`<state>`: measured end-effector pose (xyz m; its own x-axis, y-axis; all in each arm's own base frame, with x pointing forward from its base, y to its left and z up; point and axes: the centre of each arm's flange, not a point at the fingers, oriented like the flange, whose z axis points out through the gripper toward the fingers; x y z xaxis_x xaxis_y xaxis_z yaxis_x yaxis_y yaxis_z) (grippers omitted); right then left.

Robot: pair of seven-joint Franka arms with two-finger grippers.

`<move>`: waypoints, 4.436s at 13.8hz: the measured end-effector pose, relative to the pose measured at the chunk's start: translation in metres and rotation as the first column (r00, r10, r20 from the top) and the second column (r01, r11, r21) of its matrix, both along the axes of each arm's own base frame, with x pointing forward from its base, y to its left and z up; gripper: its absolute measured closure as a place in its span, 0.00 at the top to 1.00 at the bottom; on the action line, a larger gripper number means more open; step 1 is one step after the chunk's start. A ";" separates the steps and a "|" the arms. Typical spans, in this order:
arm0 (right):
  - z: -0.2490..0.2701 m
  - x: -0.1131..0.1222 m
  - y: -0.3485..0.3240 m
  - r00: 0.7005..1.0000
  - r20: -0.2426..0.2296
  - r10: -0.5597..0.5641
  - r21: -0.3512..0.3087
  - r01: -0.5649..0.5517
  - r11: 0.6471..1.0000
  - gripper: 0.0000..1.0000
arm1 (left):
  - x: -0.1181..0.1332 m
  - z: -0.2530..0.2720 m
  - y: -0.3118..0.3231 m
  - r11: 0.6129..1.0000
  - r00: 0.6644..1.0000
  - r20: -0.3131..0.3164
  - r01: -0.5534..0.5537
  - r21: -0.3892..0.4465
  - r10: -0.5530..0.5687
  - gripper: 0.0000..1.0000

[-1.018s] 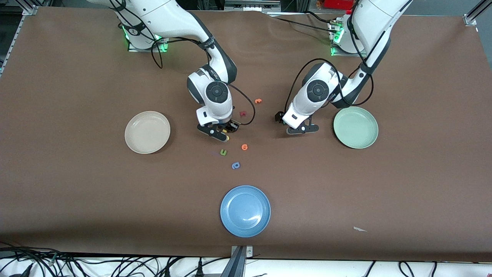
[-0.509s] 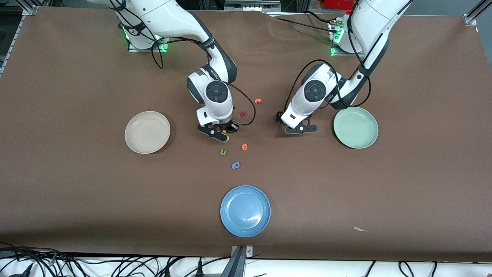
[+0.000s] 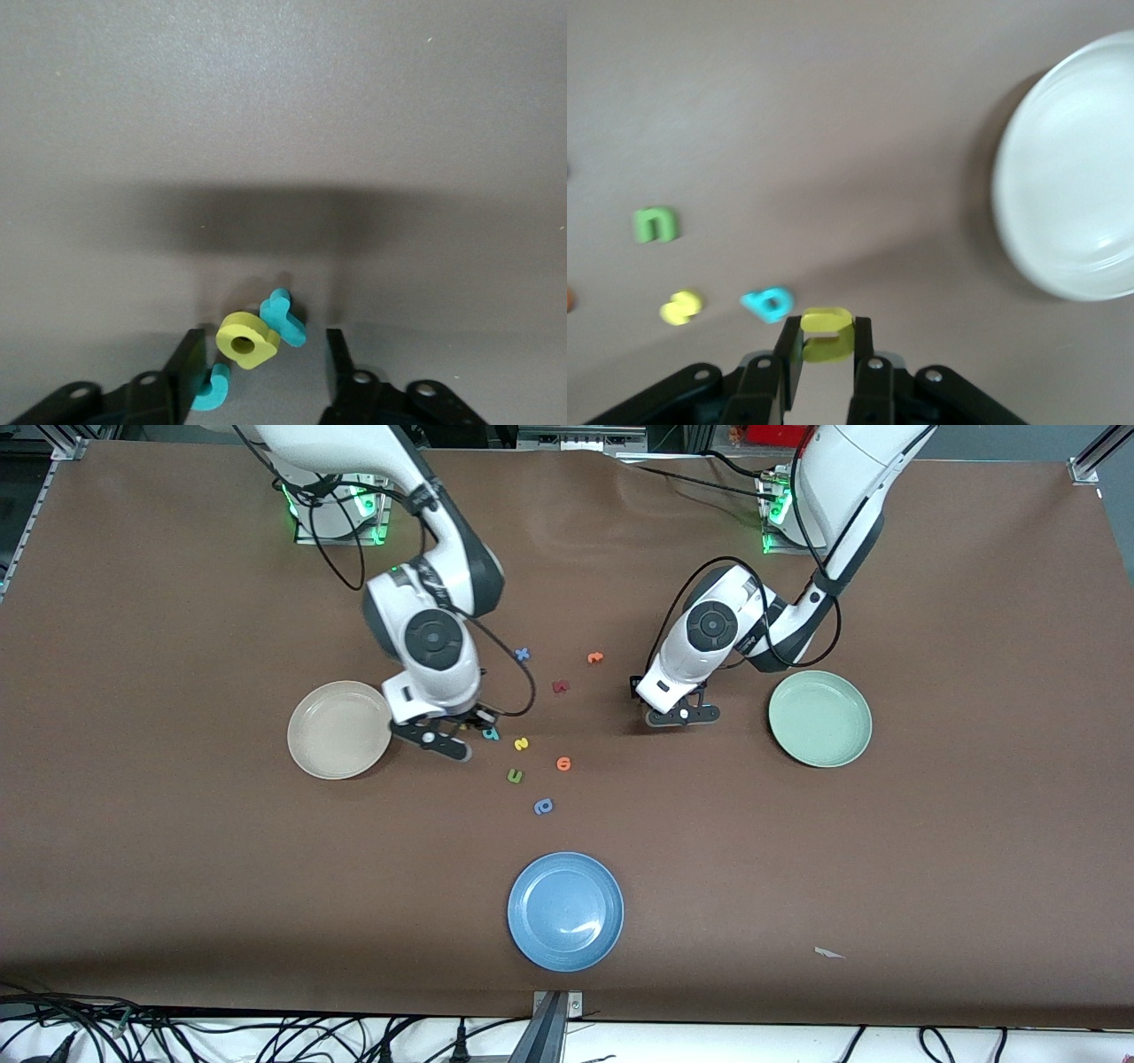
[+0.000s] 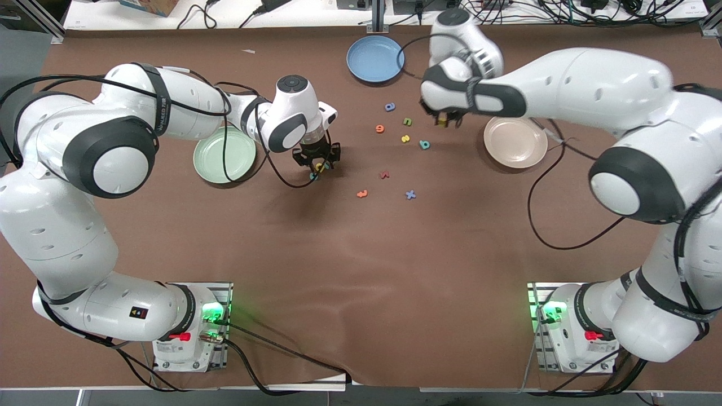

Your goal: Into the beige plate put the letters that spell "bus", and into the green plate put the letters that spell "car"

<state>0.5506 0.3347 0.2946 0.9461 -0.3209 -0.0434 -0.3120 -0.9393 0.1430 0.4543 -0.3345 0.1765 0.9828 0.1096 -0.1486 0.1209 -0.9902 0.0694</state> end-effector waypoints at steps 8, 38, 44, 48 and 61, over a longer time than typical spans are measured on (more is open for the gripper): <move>-0.044 -0.010 -0.231 0.968 -0.127 0.216 0.081 -0.207 0.975 0.26 | 0.008 0.004 0.002 1.000 1.000 0.012 -0.014 -0.003 0.014 0.47; -0.113 -0.057 0.020 0.748 0.268 0.607 0.102 -0.649 0.754 0.86 | 0.030 0.025 0.005 0.999 0.999 0.008 -0.046 0.014 0.046 0.30; -0.122 -0.056 0.022 0.734 0.302 0.608 0.086 -0.657 0.749 0.43 | 0.101 0.108 0.060 0.989 0.992 -0.093 -0.079 0.124 0.090 0.30; -0.119 -0.055 0.023 0.732 0.306 0.609 0.086 -0.658 0.748 0.27 | 0.141 0.109 0.183 0.990 0.985 -0.154 -0.058 0.130 0.078 0.30; -0.057 -0.037 -0.193 0.664 0.101 0.741 0.054 -0.747 0.663 0.27 | 0.138 -0.002 0.302 0.976 0.952 -0.307 0.077 0.202 -0.012 0.75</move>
<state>0.5137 0.1415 0.2378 0.8694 0.4928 0.0350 0.4904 -0.8695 0.0595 0.5923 -0.0322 0.1747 0.8996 0.1272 -0.4177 0.0590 -0.9833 -0.1724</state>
